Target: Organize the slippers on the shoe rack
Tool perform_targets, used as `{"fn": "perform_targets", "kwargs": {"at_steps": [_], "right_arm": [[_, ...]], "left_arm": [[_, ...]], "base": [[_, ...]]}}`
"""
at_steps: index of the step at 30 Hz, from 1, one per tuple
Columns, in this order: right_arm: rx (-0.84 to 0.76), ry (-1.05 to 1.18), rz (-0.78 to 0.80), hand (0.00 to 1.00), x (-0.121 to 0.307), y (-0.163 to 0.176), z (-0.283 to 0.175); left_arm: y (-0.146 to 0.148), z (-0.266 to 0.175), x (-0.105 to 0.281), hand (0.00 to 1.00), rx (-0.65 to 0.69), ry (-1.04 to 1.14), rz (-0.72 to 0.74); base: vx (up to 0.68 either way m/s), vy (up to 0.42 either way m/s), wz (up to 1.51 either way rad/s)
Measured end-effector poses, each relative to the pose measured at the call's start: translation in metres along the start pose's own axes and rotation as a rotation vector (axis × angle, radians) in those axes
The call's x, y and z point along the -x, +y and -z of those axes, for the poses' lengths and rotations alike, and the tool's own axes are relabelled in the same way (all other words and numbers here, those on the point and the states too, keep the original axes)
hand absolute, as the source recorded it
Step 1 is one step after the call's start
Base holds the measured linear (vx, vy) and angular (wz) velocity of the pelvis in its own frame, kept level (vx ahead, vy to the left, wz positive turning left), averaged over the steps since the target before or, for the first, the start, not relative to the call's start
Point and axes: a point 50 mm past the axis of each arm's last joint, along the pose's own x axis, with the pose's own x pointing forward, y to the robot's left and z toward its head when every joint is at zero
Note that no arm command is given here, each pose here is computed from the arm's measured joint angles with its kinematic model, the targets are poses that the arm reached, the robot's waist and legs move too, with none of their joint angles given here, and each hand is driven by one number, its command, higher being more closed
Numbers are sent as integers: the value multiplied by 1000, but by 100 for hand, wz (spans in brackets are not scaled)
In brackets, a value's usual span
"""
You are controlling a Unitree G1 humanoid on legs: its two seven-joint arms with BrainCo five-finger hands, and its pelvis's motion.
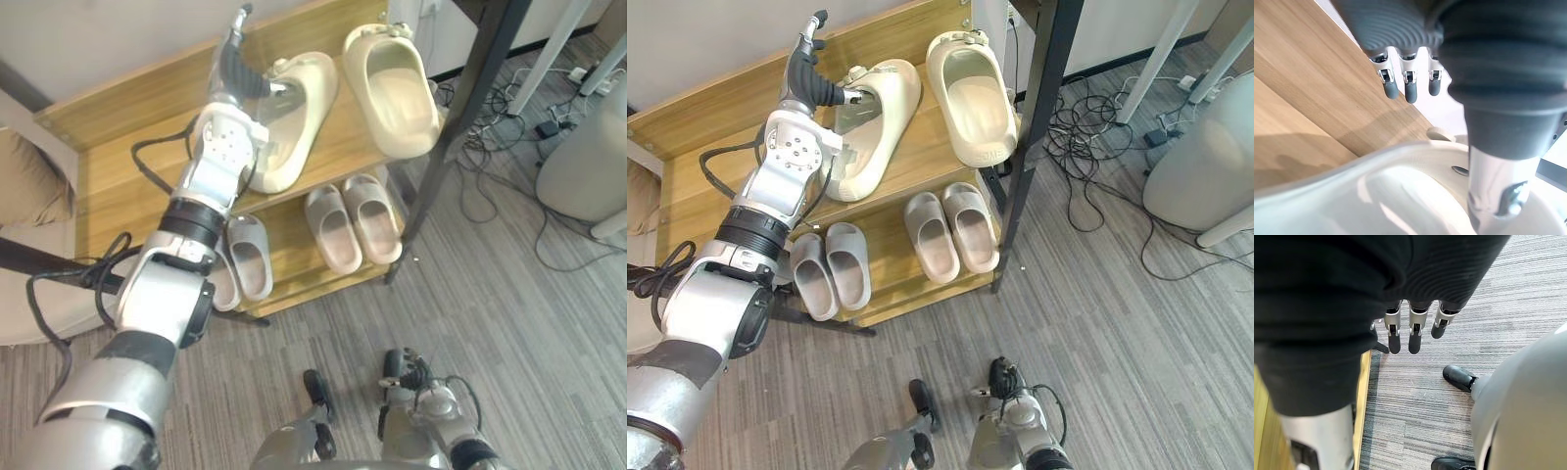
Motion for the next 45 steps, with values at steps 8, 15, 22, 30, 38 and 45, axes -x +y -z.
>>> {"fn": "perform_targets", "kwargs": {"at_steps": [8, 15, 22, 30, 38, 45], "right_arm": [[3, 8, -6, 0, 0, 1, 2], [5, 24, -12, 0, 0, 1, 4], [10, 59, -20, 0, 3, 3, 13], [13, 86, -26, 0, 5, 5, 20], [10, 93, -61, 0, 7, 17, 19], [5, 95, -70, 0, 7, 22, 18]], "left_arm": [[-12, 7, 6, 0, 24, 26, 28], [-16, -1, 15, 0, 118, -21, 30], [-21, 3, 34, 0, 224, -55, 28], [-18, 42, 68, 0, 449, 53, 2], [-21, 88, 101, 0, 545, 220, 1], [-33, 91, 111, 0, 599, 251, 41]], "base": [[-4, 64, 4], [-2, 55, 11], [9, 47, 17], [24, 30, 11], [10, 9, 1], [2, 26, 1]]}}
